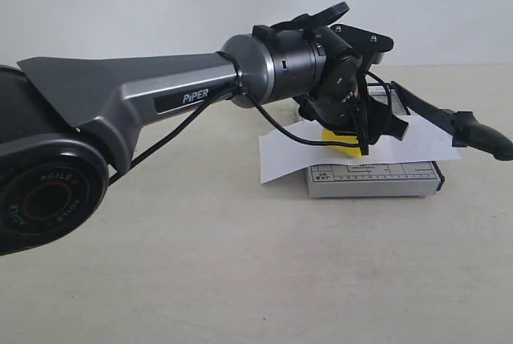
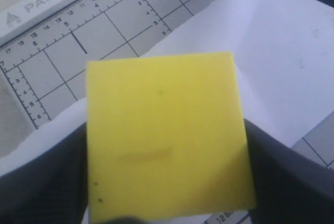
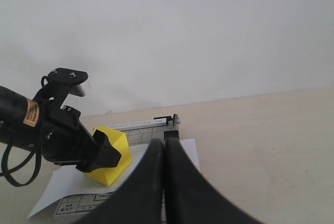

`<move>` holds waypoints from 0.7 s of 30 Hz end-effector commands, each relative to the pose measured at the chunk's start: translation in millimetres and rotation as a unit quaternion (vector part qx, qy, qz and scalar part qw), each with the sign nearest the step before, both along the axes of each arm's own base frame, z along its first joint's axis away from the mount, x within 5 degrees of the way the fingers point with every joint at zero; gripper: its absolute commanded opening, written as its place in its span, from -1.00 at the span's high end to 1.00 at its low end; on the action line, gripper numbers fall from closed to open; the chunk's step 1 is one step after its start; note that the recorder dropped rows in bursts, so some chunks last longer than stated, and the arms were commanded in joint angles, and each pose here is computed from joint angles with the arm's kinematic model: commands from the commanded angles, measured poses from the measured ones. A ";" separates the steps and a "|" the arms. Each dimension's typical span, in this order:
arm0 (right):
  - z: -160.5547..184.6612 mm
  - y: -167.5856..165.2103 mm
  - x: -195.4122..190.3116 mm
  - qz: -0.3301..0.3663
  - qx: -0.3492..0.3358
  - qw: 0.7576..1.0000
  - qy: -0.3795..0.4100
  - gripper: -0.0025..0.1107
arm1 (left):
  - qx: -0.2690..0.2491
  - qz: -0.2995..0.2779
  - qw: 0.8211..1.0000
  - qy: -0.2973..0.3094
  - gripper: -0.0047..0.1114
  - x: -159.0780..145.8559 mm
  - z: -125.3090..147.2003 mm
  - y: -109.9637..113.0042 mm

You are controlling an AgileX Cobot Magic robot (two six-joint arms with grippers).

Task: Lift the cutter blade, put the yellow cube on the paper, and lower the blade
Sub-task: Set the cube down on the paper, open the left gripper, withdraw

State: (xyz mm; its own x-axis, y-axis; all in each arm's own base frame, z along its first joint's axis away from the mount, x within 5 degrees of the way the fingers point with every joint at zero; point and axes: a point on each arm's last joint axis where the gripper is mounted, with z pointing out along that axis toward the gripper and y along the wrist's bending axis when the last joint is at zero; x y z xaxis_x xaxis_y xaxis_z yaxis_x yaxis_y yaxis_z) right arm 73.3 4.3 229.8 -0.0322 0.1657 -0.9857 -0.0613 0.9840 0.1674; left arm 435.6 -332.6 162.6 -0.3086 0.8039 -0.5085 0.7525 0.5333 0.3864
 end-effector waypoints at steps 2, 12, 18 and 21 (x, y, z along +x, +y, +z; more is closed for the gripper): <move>0.2 -1.8 -0.5 -0.009 -0.003 1.000 -0.005 0.96 | -0.011 -0.002 1.000 -0.016 0.84 1.4 6.9 -1.8; 0.3 -2.2 -0.5 -0.011 -0.003 1.000 -0.006 0.96 | -0.010 -0.005 1.000 -0.022 0.84 2.1 7.5 -2.0; 0.3 -2.2 -0.5 -0.011 -0.003 1.000 -0.006 0.96 | -0.009 -0.005 1.000 -0.021 0.84 2.0 7.4 -1.9; 0.3 -2.2 -0.5 -0.011 -0.003 1.000 -0.006 0.96 | -0.006 -0.004 1.000 -0.018 0.75 1.6 6.9 -1.4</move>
